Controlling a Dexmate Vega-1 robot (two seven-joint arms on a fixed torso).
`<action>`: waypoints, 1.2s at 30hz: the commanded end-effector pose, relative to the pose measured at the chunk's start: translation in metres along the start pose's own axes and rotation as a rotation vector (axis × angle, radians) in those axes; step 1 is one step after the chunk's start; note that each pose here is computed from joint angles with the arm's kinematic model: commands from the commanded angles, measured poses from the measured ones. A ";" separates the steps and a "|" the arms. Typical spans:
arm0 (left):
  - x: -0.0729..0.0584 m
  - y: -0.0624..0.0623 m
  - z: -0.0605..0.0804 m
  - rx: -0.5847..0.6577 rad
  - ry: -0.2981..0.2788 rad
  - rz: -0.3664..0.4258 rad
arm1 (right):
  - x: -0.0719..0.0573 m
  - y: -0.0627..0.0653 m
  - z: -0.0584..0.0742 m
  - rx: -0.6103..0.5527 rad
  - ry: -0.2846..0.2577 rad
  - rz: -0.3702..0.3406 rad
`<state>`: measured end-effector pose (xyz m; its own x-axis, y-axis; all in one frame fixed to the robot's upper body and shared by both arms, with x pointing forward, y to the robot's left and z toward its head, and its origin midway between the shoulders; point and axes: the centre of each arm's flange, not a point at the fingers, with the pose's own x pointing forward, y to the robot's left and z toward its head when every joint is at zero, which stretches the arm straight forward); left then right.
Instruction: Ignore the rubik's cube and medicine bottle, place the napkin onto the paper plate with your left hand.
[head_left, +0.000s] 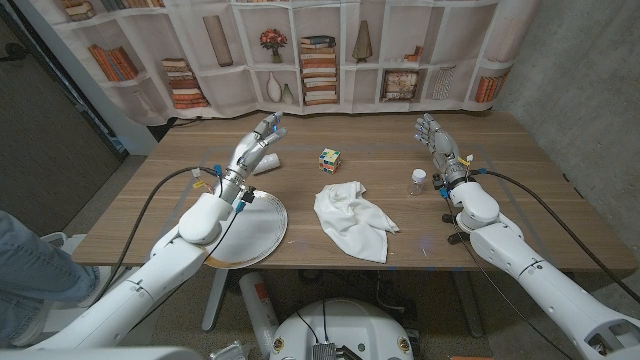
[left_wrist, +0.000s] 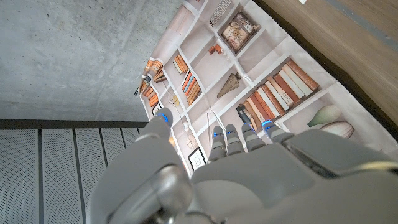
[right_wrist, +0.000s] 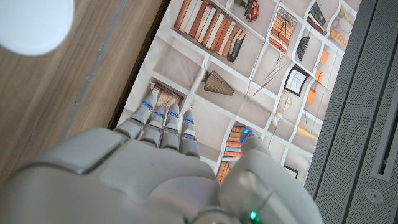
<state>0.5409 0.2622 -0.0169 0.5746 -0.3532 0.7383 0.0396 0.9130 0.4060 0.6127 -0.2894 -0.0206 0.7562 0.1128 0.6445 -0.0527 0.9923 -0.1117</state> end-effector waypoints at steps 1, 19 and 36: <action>-0.002 -0.010 0.009 0.052 -0.031 -0.017 | 0.002 -0.004 0.005 -0.002 -0.009 0.001; 0.000 -0.022 0.011 0.120 -0.034 -0.049 | 0.001 -0.005 0.001 0.015 -0.018 0.000; -0.002 -0.037 0.024 0.169 -0.062 -0.097 | -0.005 -0.010 -0.001 0.062 -0.032 -0.017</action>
<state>0.5245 0.2313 -0.0199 0.5307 -0.4331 0.7286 -0.0343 0.8479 0.5290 0.6118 -0.2960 -0.0203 0.7427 0.1084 0.6607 -0.0673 0.9939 -0.0875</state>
